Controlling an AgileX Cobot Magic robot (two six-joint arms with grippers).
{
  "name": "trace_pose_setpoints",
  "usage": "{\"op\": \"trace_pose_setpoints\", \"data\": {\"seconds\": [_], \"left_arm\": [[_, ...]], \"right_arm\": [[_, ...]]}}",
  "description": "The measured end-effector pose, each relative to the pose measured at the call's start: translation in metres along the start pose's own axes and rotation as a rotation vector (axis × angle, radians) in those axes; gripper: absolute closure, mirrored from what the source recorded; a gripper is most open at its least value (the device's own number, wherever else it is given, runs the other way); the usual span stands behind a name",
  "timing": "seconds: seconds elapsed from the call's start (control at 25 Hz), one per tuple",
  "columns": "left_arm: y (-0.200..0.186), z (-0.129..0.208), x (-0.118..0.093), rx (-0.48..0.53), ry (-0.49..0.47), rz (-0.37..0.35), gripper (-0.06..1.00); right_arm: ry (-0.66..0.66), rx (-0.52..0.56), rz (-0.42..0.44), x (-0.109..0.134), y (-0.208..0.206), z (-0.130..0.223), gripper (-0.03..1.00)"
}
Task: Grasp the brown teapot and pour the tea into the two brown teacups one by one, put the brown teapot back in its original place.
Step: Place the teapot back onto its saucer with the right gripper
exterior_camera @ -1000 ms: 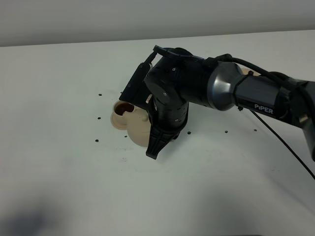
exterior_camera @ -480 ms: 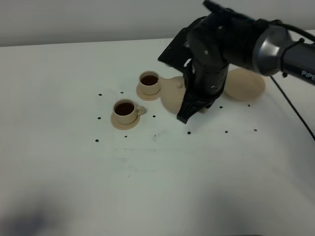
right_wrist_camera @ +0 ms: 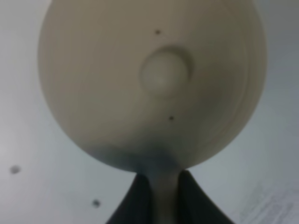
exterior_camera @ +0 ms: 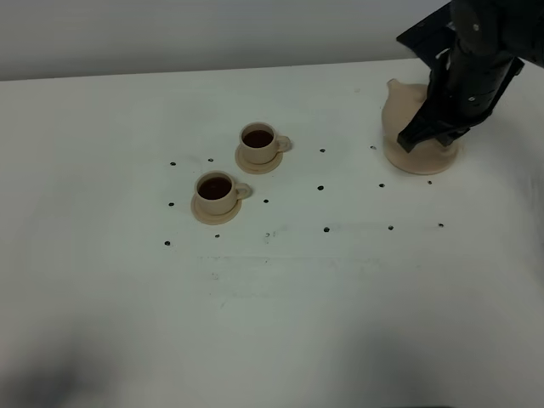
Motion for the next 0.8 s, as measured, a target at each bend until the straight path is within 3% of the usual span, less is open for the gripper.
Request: {"op": "trace_pose_setpoints", "data": {"seconds": [0.16,0.52,0.8], "left_arm": [[0.0,0.0,0.0,0.0,0.001,0.001,0.35],[0.0,0.0,0.0,0.0,0.001,0.001,0.35],[0.0,0.0,0.0,0.0,0.001,0.001,0.35]], "right_arm": [[0.044,-0.02,0.002,-0.012,0.015,0.011,0.87],[0.052,-0.093,0.011,-0.009,0.032,0.012,0.87],[0.049,-0.064,-0.006,-0.006,0.053,0.013,0.87]]}}
Point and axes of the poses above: a point on each arm's last joint axis where the gripper is mounted, y pointing out along that axis toward the gripper, x along the wrist's bending axis when the last joint is at zero, z = x × y, the point moved 2 cm from there along y, pointing out along that axis toward the gripper, and after that the axes turned 10 degrees about -y, right-handed, at the moved point
